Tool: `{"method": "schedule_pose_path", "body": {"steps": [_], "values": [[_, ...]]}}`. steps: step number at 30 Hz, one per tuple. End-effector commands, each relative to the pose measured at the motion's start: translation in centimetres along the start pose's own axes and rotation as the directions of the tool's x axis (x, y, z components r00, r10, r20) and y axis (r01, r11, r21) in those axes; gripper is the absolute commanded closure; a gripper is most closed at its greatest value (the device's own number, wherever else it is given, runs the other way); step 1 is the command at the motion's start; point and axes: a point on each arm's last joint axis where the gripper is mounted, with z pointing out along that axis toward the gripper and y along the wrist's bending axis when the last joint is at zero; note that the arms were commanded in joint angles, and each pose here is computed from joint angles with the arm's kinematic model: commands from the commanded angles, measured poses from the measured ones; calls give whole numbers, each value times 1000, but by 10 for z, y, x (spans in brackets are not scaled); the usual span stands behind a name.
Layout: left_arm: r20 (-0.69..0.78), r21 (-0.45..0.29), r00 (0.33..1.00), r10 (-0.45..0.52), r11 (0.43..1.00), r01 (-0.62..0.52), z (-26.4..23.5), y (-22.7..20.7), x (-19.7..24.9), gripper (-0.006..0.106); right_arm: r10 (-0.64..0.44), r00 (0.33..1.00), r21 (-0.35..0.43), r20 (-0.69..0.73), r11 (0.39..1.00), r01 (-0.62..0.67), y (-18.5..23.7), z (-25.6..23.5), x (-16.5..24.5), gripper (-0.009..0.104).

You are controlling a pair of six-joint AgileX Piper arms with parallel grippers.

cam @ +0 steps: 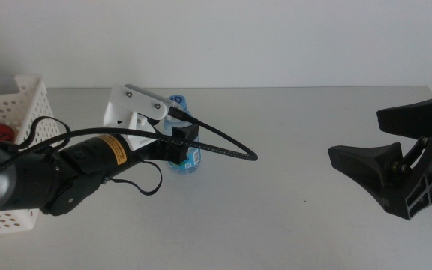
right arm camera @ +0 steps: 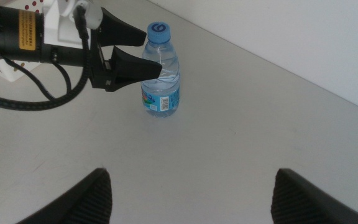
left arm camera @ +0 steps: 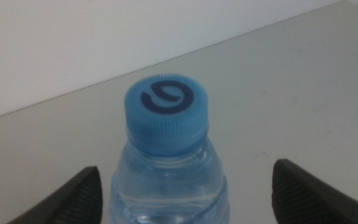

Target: Use arms to grab the bottles and put them into the dustbin to the left of the table.

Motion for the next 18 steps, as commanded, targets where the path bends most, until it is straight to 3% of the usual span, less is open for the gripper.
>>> {"method": "schedule_pose_path", "body": {"steps": [1, 10, 13, 15, 18], "values": [[141, 30, 990, -24, 999, 20, 8, 0, -21, 7, -13, 995, 10, 98, 1000, 12, -1, -7, -14, 30], [163, 47, 985, -52, 998, 45, 36, 6, 9, 7, -13, 995, 10, 98, 1000, 12, -1, -7, -14, 30], [201, 22, 977, -67, 998, 64, 38, 9, 10, 13, -13, 995, 10, 98, 1000, 12, -1, -7, -14, 30], [189, 3, 980, -68, 998, 69, 38, 11, 12, 26, -13, 995, 10, 98, 1000, 12, -1, -7, -14, 30], [179, 27, 984, -25, 999, 21, 38, 8, 12, 59, -13, 995, 10, 98, 1000, 12, -1, -7, -14, 30]]}}
